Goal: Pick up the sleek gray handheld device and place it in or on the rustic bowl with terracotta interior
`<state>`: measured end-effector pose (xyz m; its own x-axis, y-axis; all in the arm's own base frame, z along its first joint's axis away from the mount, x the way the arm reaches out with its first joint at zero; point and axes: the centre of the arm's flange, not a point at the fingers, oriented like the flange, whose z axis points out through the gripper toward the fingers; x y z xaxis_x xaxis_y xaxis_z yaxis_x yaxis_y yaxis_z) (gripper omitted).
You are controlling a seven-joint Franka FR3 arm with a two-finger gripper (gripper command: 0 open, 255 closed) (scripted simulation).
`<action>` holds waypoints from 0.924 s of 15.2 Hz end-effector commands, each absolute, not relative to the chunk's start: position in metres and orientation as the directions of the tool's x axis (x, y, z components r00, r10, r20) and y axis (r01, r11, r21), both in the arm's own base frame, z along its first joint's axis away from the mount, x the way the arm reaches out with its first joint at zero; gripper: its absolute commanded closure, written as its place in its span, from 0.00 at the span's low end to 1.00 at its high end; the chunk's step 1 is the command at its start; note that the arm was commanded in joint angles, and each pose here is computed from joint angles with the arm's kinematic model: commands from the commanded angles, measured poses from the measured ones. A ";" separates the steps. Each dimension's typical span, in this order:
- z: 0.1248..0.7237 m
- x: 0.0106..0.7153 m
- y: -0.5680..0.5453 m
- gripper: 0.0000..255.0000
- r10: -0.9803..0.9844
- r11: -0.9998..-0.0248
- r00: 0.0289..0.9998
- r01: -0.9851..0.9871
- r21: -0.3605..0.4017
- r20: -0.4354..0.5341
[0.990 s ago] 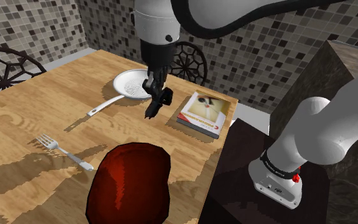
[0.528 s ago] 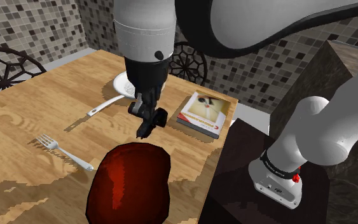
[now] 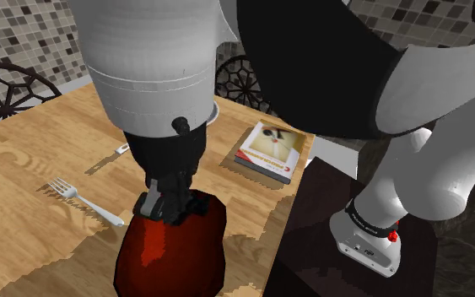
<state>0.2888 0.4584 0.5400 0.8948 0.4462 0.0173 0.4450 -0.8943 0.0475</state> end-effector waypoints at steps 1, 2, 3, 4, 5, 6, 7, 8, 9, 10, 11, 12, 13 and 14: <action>0.533 0.282 0.465 1.00 0.444 -0.895 0.896 0.443 0.047 0.017; 0.528 0.282 0.465 1.00 0.444 -0.895 0.896 0.443 0.047 0.017; 0.522 0.282 0.465 1.00 0.444 -0.895 0.896 0.443 0.047 0.017; 0.517 0.282 0.465 1.00 0.444 -0.895 0.896 0.443 0.047 0.017; 0.512 0.282 0.465 1.00 0.444 -0.895 0.896 0.443 0.047 0.017; 0.507 0.282 0.465 1.00 0.444 -0.895 0.896 0.443 0.047 0.017; 0.501 0.282 0.465 1.00 0.444 -0.895 0.896 0.443 0.047 0.017; 0.496 0.282 0.465 1.00 0.444 -0.895 0.896 0.443 0.047 0.017; 0.491 0.282 0.465 1.00 0.444 -0.895 0.896 0.443 0.047 0.017; 0.485 0.282 0.465 1.00 0.444 -0.895 0.896 0.443 0.047 0.017; 0.480 0.282 0.465 1.00 0.444 -0.895 0.896 0.443 0.047 0.017; 0.475 0.282 0.465 1.00 0.444 -0.895 0.896 0.443 0.047 0.017; 0.470 0.282 0.465 1.00 0.444 -0.895 0.896 0.443 0.047 0.017; 0.464 0.282 0.465 1.00 0.444 -0.895 0.896 0.443 0.047 0.017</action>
